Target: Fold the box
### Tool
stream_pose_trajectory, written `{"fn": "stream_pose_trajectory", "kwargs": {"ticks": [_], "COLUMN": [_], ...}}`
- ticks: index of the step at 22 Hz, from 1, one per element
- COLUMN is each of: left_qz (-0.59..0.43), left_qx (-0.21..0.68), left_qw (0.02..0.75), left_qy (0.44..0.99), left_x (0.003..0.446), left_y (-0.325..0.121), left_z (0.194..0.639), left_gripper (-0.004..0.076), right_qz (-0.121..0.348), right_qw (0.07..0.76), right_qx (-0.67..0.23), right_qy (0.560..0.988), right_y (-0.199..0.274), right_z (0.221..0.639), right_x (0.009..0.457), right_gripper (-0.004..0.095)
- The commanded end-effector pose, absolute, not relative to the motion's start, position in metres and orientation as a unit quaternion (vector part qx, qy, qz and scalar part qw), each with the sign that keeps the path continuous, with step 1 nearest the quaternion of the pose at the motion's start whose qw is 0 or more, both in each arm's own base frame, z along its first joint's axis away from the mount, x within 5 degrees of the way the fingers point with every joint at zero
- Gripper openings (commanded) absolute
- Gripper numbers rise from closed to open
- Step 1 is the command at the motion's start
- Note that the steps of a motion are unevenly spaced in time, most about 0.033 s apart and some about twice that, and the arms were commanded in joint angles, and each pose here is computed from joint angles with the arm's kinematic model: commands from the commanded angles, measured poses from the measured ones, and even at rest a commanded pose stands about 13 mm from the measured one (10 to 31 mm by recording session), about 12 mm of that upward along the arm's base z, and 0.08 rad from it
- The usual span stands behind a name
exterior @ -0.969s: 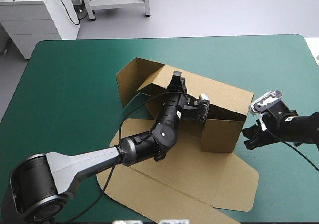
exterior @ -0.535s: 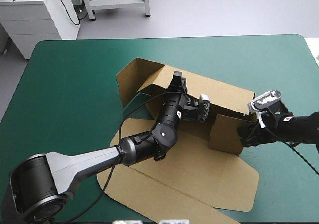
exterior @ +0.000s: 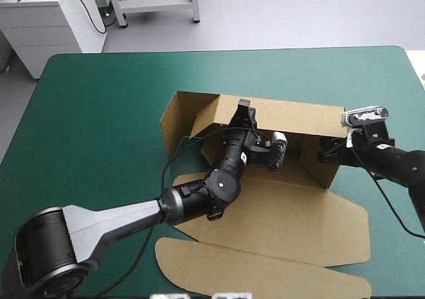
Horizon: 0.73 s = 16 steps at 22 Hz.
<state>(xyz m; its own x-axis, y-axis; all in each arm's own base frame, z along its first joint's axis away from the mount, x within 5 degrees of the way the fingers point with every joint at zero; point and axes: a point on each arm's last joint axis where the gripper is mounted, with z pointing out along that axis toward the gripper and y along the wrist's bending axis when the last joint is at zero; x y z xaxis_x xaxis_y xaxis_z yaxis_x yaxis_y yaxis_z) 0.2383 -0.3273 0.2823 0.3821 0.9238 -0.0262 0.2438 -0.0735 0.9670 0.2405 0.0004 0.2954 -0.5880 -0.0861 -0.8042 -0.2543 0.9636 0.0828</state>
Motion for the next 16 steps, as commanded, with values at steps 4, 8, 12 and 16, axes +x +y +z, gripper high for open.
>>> {"fn": "stream_pose_trajectory", "kwargs": {"ticks": [4, 8, 12, 16], "left_qz": [0.328, 0.315, 0.315, 0.317], "left_qx": [0.632, 0.616, 0.616, 0.615], "left_qw": [0.55, 0.558, 0.558, 0.558], "left_qy": [0.437, 0.458, 0.458, 0.459], "left_x": [0.232, 0.234, 0.234, 0.234], "left_y": [-0.327, -0.325, -0.325, -0.325], "left_z": [0.309, 0.31, 0.31, 0.31], "left_gripper": [-0.0008, -0.0008, -0.0008, -0.0008], "right_qz": [0.108, 0.117, 0.108, 0.106], "right_qw": [0.45, 0.425, 0.431, 0.435], "right_qx": [-0.086, -0.113, -0.126, -0.129], "right_qy": [0.882, 0.891, 0.887, 0.885], "right_y": [0.002, 0.021, 0.037, 0.04], "right_z": [0.297, 0.277, 0.269, 0.27], "right_x": [0.252, 0.267, 0.276, 0.277], "right_gripper": [0.0133, 0.0001, 0.0, 0.0]}}
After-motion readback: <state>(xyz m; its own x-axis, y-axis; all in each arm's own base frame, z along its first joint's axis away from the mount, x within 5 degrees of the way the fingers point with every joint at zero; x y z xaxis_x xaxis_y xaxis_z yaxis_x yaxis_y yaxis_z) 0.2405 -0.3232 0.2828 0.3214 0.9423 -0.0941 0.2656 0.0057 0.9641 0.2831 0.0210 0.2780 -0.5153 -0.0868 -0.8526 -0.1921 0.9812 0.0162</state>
